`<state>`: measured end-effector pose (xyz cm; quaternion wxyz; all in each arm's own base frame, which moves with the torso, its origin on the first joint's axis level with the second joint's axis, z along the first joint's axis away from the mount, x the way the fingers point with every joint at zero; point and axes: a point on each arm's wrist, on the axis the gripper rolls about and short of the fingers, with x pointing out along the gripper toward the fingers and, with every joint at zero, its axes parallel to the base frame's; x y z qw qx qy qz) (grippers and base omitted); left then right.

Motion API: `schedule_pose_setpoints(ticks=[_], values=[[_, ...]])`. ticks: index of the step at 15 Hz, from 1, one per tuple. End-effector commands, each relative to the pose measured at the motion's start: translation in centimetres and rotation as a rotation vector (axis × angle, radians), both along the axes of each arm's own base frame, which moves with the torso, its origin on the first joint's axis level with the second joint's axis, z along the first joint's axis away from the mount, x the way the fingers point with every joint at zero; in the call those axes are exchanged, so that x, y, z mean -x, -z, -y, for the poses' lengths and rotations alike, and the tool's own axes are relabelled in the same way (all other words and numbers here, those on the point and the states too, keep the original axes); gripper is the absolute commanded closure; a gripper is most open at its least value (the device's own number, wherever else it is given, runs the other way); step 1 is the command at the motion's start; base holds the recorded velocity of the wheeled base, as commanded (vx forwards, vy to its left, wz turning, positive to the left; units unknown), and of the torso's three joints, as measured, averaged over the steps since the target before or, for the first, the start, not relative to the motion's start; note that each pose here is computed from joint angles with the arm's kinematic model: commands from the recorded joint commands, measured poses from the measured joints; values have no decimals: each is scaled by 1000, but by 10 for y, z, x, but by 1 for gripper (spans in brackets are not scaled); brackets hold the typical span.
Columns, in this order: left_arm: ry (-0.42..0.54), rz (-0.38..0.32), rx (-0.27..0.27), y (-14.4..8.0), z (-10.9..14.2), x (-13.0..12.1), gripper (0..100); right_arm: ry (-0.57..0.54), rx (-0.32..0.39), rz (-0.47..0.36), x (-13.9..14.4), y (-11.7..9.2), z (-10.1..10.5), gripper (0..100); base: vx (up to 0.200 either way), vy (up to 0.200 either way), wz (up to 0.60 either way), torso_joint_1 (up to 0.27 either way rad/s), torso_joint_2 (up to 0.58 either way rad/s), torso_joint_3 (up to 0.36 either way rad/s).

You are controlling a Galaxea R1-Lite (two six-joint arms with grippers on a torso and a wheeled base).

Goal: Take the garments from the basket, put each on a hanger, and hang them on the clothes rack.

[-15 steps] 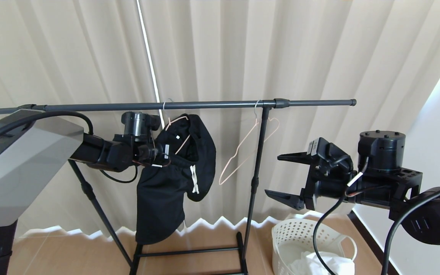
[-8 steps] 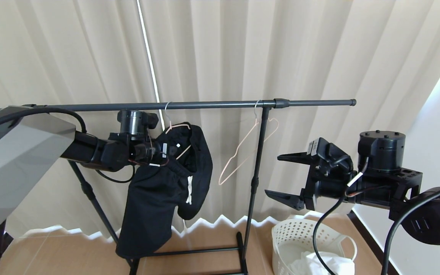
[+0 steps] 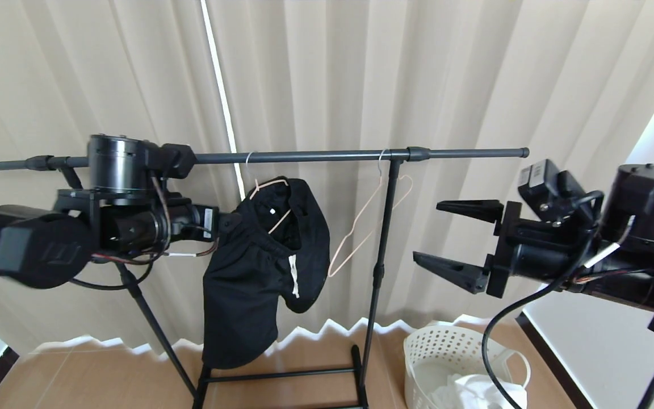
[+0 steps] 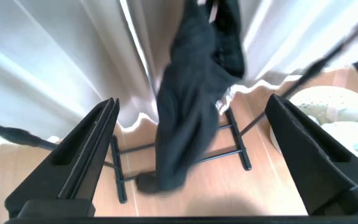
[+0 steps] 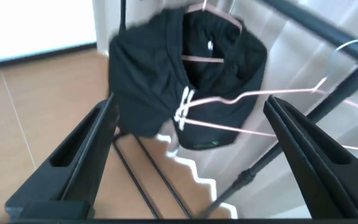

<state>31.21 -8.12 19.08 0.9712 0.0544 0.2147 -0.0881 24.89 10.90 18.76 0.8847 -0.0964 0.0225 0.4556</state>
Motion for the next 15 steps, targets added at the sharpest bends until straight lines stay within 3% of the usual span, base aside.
schedule_pose_setpoints(ticks=[1,3,5,7,10,12,15], values=[[76,132,-71,-22,-20,104,0,150,-62,97,20,-33,10,0,0,0,0,0,0,0],[99,183,-123,-8,-32,144,0,358,-77,148,28,-47,13,0,0,0,0,0,0,0],[106,209,-145,7,-43,179,0,417,-95,168,48,-52,11,0,0,0,0,0,0,0],[107,212,-140,22,-50,204,0,458,-88,119,68,-36,21,0,0,0,0,0,0,0],[112,181,-144,56,-60,237,0,543,-65,86,121,-5,49,0,0,0,0,0,0,0],[112,175,-145,73,-65,253,0,584,-34,22,149,25,62,0,0,0,0,0,0,0],[107,194,-139,84,-71,272,0,597,-41,7,180,39,74,0,0,0,0,0,0,0]])
